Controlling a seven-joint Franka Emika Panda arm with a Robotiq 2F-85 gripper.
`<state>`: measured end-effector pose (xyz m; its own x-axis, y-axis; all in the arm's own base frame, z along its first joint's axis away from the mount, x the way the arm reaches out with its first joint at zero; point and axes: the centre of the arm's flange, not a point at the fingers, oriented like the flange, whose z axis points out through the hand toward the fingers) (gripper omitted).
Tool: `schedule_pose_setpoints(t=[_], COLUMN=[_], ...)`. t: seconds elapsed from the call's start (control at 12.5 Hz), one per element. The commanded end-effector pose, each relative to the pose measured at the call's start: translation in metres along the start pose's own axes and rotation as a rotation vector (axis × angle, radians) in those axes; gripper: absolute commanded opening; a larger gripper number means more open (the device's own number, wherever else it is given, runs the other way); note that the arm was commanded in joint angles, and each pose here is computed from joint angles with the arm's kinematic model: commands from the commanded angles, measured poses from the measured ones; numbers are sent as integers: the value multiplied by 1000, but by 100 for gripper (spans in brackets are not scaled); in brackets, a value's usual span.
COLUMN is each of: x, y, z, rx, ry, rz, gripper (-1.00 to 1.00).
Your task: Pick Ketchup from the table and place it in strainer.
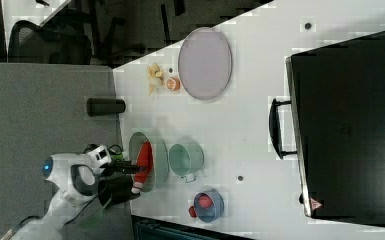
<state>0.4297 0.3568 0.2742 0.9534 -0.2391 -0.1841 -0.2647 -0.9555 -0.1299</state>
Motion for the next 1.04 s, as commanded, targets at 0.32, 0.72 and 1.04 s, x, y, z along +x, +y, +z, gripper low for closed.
schedule_pose_setpoints(t=[0.32,0.72,1.04], x=[62,96,106], y=[83,210,278], z=[-179,-297,-360], rx=[-84,-71,-30], ry=[241,296,265], rz=[304,629,767], gripper=[100,100,100])
